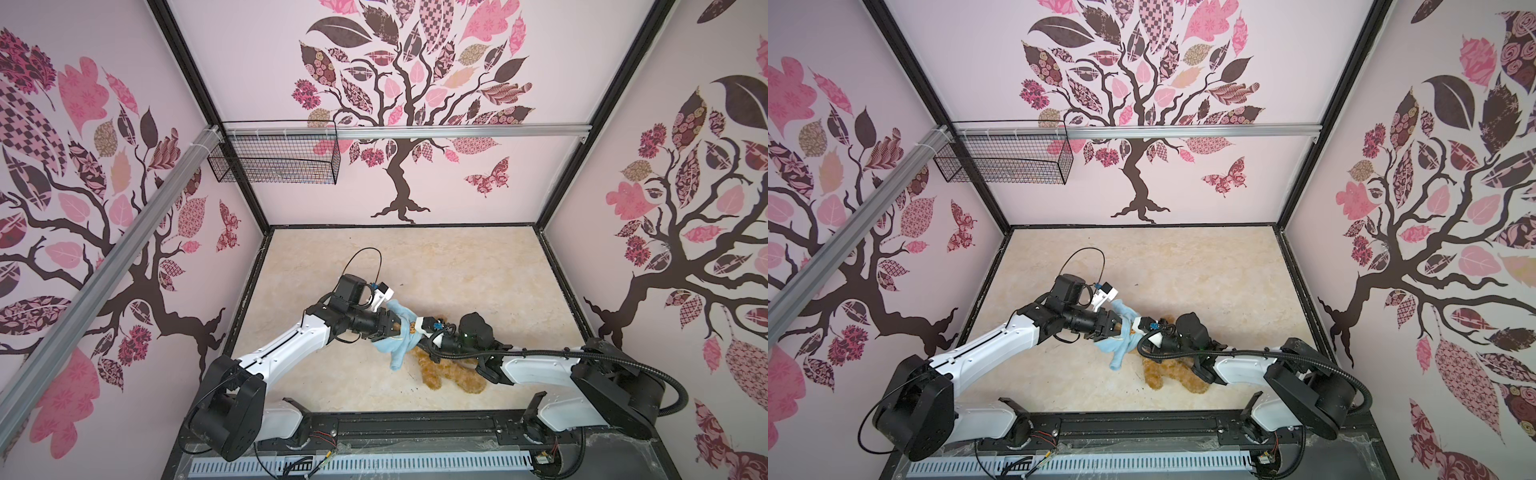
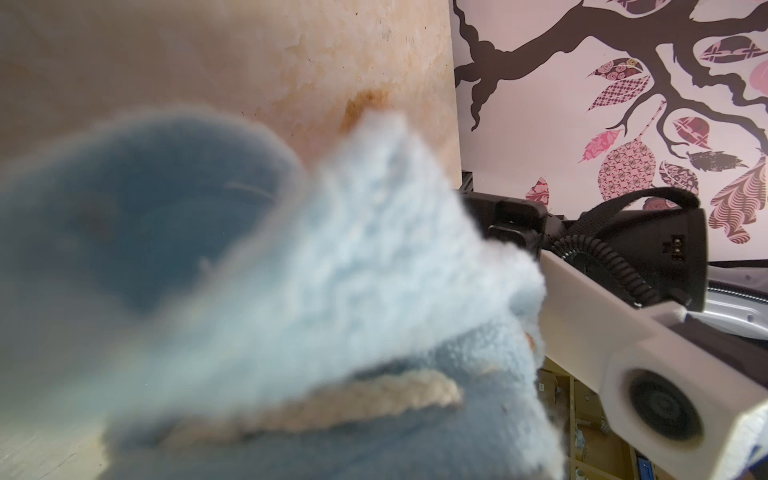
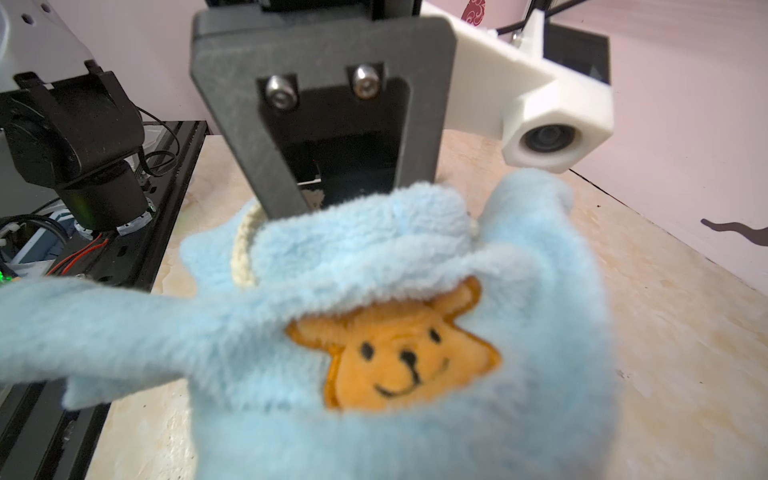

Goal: Dress the teddy bear
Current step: 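Draw the hoodie down over the bear's face with the left gripper while right holds bear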

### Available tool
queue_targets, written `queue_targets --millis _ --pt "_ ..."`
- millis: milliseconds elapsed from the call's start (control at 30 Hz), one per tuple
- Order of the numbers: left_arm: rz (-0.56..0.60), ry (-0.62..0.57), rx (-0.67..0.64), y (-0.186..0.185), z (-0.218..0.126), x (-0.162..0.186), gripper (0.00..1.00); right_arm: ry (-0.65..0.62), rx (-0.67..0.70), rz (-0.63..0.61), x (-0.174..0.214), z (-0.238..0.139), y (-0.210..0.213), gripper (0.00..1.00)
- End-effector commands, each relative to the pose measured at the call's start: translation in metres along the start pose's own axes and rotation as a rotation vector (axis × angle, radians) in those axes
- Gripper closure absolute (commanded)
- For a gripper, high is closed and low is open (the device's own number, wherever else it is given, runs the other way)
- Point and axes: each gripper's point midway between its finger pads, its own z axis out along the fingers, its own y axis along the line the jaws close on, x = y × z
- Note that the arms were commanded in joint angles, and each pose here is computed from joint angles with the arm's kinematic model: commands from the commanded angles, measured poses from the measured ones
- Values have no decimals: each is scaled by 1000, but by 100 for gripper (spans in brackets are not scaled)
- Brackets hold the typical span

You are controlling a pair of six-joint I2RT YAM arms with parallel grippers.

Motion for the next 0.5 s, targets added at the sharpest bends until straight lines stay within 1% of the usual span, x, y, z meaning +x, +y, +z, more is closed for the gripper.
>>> queue_targets --millis 0,100,233,333,467 --pt "84 97 158 -38 12 21 59 -251 -26 -120 -78 11 0 79" --pt "98 103 164 -42 11 21 68 -216 -9 -144 -67 13 -2 77" --pt "113 109 159 -42 9 22 78 -134 46 -186 -42 9 -6 74" --pt "113 111 165 -41 10 22 84 -83 56 -205 -26 4 -5 70" --pt "125 111 166 -41 10 22 89 -57 71 -213 -20 -1 -6 63"
